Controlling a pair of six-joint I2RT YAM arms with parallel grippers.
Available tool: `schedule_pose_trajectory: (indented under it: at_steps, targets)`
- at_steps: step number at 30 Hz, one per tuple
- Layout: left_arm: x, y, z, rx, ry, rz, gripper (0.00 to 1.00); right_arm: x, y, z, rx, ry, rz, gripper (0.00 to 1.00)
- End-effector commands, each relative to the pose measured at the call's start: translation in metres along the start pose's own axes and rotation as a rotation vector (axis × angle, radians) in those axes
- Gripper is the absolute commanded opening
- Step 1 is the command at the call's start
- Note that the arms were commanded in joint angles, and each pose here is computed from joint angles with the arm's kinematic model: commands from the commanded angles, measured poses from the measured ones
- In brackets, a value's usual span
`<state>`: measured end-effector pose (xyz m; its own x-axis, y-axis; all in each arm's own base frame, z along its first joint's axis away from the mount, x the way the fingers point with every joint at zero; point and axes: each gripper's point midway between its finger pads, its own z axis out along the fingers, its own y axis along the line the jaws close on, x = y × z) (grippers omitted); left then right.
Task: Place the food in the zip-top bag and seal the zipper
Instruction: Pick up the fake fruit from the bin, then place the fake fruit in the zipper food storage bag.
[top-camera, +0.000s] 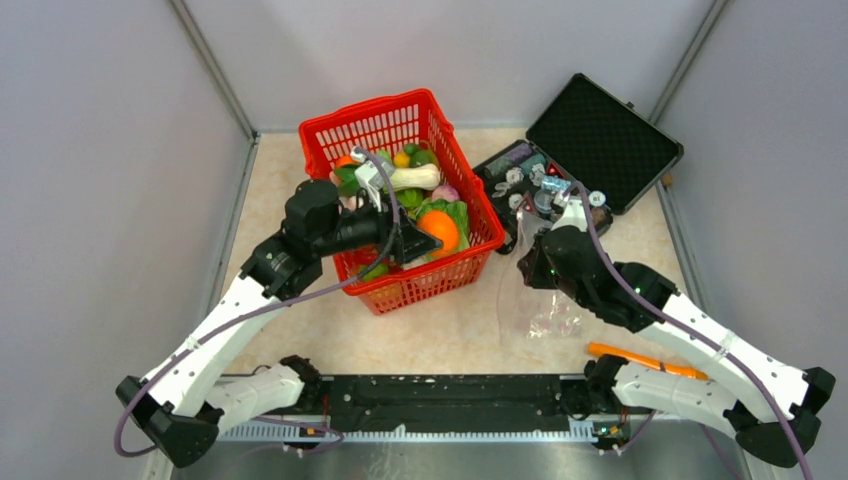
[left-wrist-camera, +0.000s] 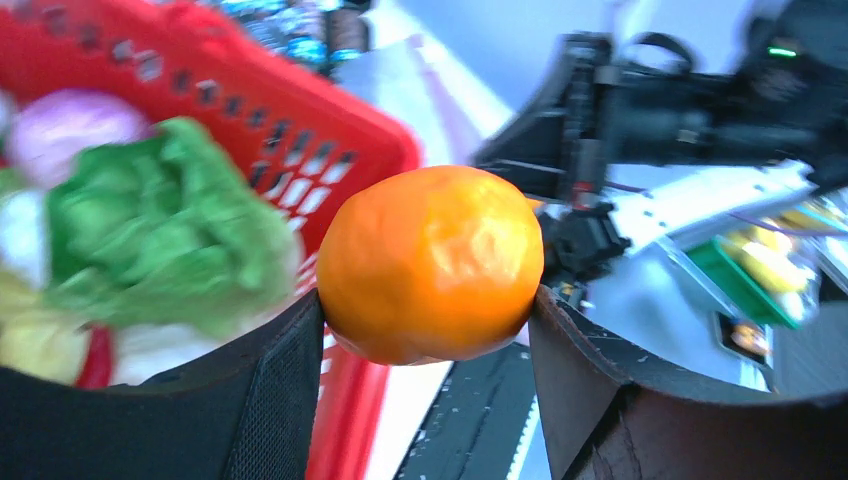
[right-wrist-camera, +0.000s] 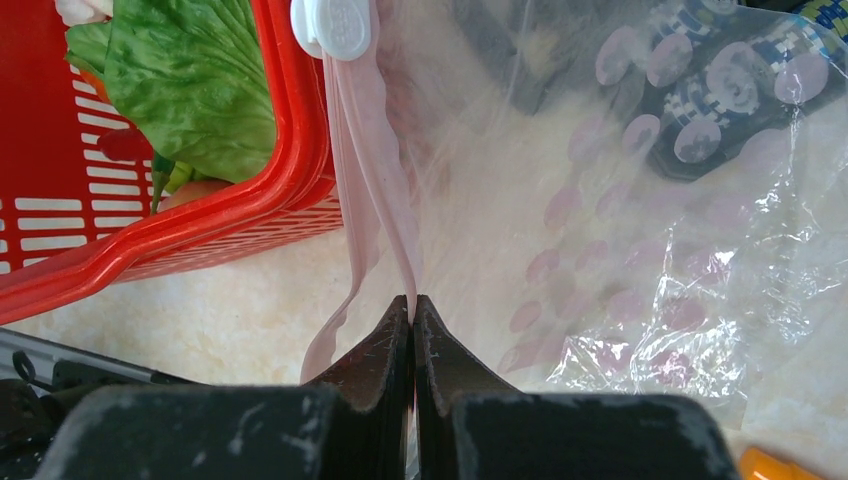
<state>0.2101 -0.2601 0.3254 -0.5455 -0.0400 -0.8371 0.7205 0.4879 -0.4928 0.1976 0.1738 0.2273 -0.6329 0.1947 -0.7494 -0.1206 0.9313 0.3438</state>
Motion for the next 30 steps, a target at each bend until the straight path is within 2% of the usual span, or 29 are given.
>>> schedule_pose_trajectory:
  at_steps: [1, 5, 12, 19, 23, 30]
  targets:
    - [-0.019, -0.067, 0.004, 0.247, -0.095, 0.103, 0.35, -0.011, 0.002, 0.002, 0.000, -0.055, 0.052, 0.00]
    - [0.006, -0.088, 0.024, 0.294, -0.038, 0.185, 0.39, -0.015, 0.006, 0.000, -0.021, -0.072, 0.076, 0.00]
    - [0.028, -0.092, 0.048, 0.332, -0.092, 0.141, 0.37, -0.019, 0.016, -0.003, -0.068, -0.079, 0.129, 0.00]
    - [0.058, -0.106, 0.074, 0.361, -0.032, 0.213, 0.41, -0.023, 0.025, -0.007, -0.119, -0.087, 0.156, 0.00]
    - [0.063, -0.109, 0.077, 0.381, -0.051, 0.243, 0.42, -0.020, 0.023, -0.008, -0.111, -0.079, 0.151, 0.00]
    - [0.079, -0.066, 0.098, 0.158, 0.019, 0.287, 0.40, -0.021, 0.024, -0.015, -0.139, -0.077, 0.152, 0.00]
